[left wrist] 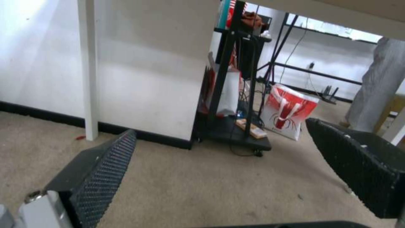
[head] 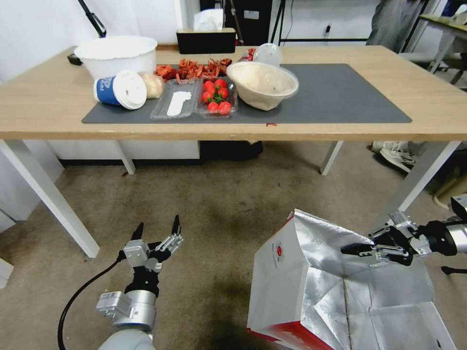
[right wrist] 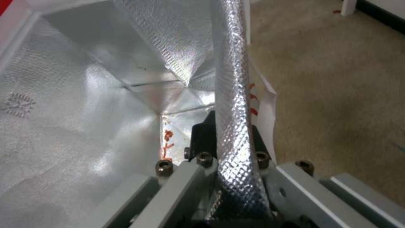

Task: Pick up the food delivery bag from the floor and place it on the table.

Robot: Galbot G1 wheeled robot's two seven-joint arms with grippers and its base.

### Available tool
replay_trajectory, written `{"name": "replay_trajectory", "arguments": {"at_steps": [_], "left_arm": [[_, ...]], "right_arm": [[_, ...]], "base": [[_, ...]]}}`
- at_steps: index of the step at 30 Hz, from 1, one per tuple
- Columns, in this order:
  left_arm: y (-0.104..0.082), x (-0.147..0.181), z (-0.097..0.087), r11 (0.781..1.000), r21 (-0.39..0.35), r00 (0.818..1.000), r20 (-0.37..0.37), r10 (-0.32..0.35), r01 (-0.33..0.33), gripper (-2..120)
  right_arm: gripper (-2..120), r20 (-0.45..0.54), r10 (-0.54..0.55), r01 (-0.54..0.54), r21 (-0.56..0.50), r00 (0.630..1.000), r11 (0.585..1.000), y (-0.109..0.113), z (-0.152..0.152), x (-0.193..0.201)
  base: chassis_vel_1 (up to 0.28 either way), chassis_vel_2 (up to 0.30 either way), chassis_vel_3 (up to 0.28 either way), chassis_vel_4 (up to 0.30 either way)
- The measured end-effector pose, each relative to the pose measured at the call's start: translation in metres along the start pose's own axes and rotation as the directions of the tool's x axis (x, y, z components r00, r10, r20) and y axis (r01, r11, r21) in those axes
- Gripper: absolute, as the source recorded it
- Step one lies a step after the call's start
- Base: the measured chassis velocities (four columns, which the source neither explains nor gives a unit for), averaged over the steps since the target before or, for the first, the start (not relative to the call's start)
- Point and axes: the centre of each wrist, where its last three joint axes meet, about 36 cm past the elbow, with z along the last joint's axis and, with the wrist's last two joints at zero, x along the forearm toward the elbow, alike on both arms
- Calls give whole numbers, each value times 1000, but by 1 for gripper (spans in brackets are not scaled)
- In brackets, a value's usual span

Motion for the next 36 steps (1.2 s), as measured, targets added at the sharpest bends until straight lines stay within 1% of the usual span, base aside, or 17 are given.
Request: {"name": "replay_trajectory", "arguments": {"at_steps": [36], "left_arm": [[-3,2,2,1000,-3,1000,2,-3,3,100]], "right_arm": [[0,-11,-12,12,9,1000,1000,1,-3,-1]], "base": [[0,0,0,0]]}}
